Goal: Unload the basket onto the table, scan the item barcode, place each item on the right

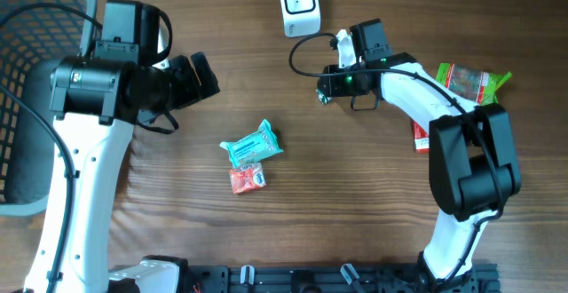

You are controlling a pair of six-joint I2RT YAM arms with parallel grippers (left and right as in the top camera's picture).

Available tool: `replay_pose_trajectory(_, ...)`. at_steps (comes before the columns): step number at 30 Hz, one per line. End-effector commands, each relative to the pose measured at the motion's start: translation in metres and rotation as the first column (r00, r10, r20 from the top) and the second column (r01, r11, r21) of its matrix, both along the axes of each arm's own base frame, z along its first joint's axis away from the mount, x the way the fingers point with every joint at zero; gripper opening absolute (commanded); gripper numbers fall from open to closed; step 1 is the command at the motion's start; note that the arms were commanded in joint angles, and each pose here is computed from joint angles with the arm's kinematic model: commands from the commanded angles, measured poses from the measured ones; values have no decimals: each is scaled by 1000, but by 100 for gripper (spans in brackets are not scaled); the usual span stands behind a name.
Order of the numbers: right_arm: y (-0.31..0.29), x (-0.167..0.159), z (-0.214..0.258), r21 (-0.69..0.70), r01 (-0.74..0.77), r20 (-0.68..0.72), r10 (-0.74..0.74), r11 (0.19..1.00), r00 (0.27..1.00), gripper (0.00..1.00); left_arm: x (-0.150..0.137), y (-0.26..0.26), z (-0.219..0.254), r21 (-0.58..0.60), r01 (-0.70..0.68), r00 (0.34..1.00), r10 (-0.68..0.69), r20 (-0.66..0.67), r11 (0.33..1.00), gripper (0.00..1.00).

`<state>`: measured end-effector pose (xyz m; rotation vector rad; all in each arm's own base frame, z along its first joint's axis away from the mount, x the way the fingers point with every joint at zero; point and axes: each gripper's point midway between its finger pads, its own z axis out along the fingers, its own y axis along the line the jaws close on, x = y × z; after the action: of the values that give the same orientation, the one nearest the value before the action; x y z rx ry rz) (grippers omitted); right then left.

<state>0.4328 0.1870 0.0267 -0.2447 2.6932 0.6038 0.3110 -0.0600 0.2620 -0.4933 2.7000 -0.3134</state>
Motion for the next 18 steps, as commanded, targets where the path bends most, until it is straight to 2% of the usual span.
replay_pose_trajectory(1,-3,-3,-24,-28,11,-42,-12,1000,999,38,1,4,2,8,-11,1000,11,6,1000,100)
replay_pose_trajectory(18,-2,-4,-31,-52,-24,-32,22,998,999,42,1,3,2,7,-11,1000,11,6,1000,100)
